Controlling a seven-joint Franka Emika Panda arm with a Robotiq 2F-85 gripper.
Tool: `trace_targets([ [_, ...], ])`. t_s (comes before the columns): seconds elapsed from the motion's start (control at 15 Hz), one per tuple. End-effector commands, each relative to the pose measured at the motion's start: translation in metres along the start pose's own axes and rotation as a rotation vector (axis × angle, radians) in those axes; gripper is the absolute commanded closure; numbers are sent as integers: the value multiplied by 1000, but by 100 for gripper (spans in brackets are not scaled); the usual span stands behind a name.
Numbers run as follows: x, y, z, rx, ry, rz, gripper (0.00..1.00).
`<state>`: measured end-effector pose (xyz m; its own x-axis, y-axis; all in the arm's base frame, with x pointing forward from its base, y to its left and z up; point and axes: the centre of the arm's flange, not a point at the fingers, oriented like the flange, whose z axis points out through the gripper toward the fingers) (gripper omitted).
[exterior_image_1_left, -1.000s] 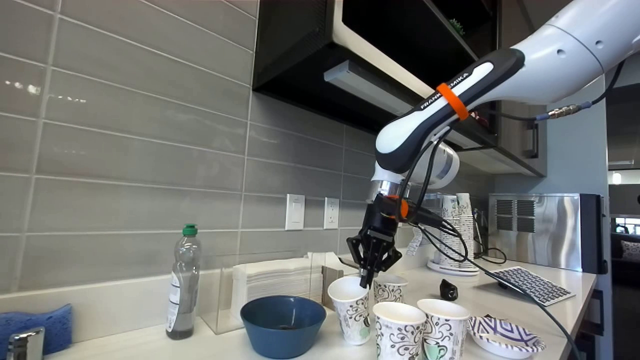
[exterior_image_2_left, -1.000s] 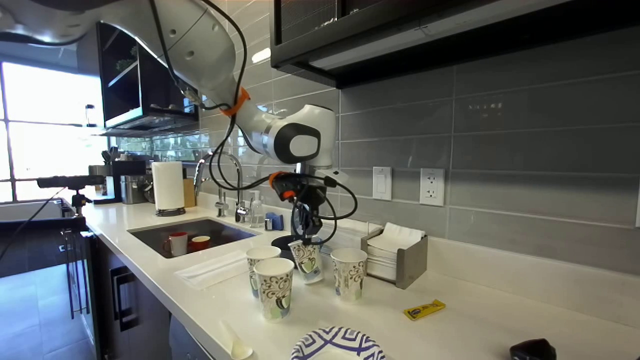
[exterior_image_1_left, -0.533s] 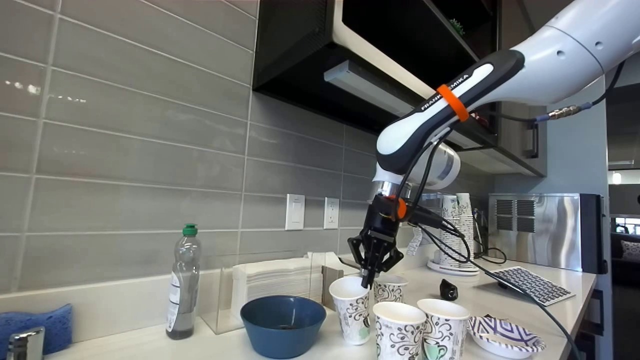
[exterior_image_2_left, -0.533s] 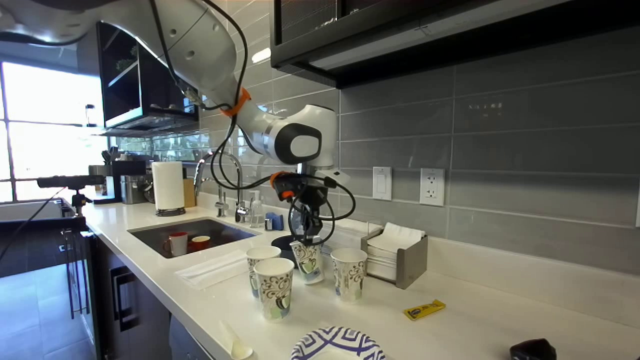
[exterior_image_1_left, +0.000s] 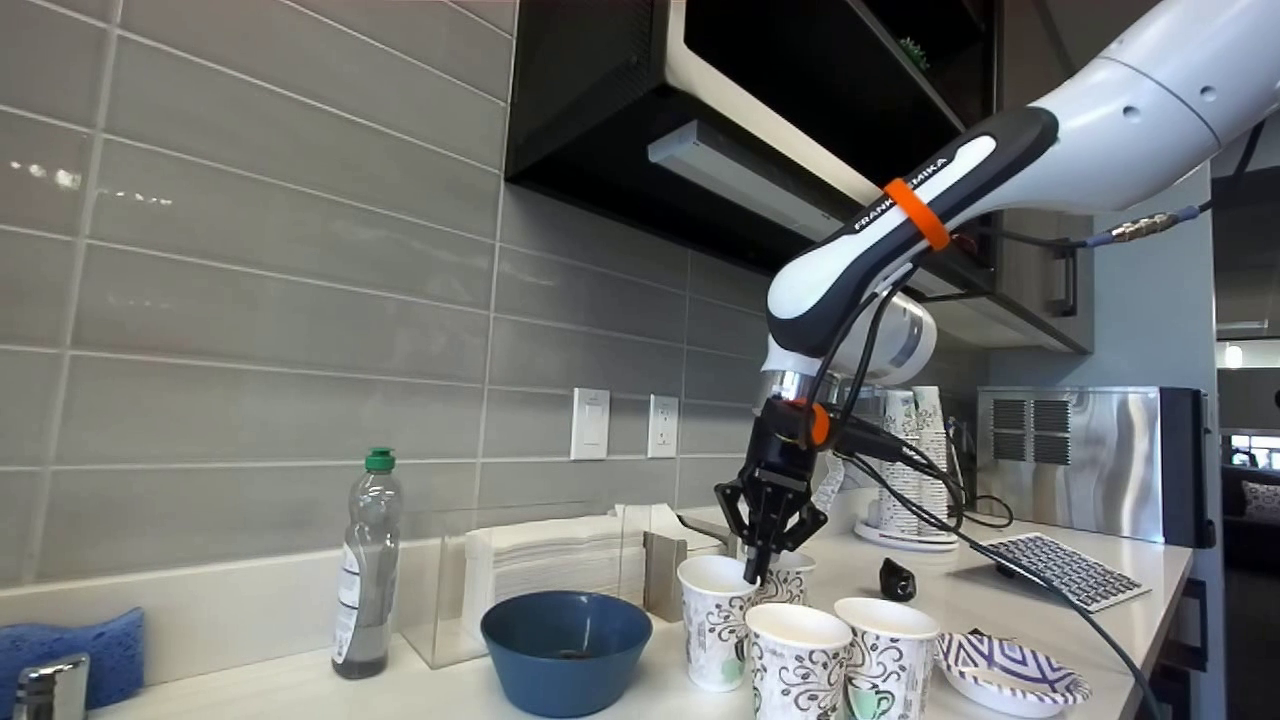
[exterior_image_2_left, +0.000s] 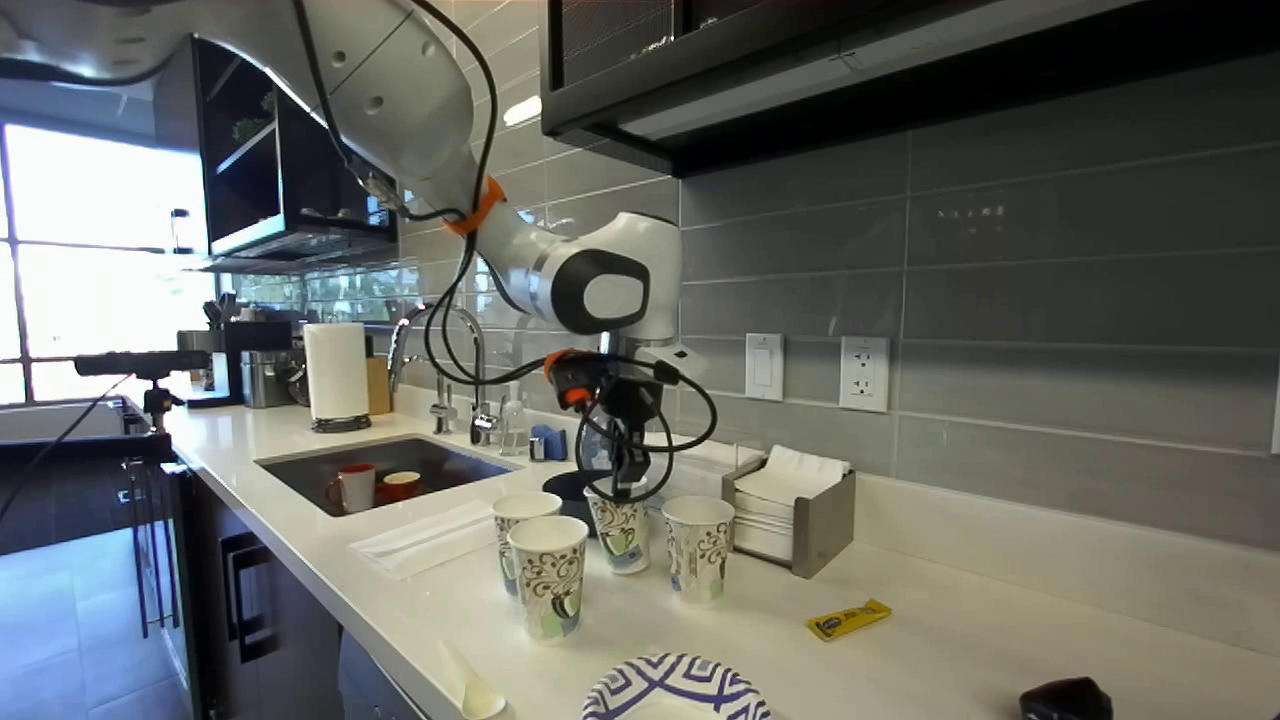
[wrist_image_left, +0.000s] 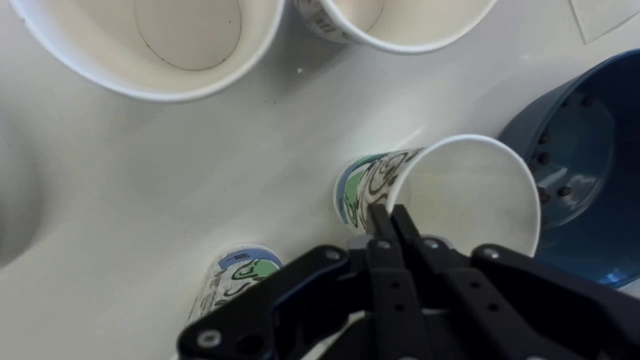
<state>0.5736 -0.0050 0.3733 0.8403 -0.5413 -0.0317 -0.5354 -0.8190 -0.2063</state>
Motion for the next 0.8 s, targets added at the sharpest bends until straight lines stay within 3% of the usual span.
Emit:
trace_targets([
  [0.0, -7, 12, -2, -14, 20, 17, 99],
  [0.73, -2, 18, -13, -21, 26, 16, 99],
])
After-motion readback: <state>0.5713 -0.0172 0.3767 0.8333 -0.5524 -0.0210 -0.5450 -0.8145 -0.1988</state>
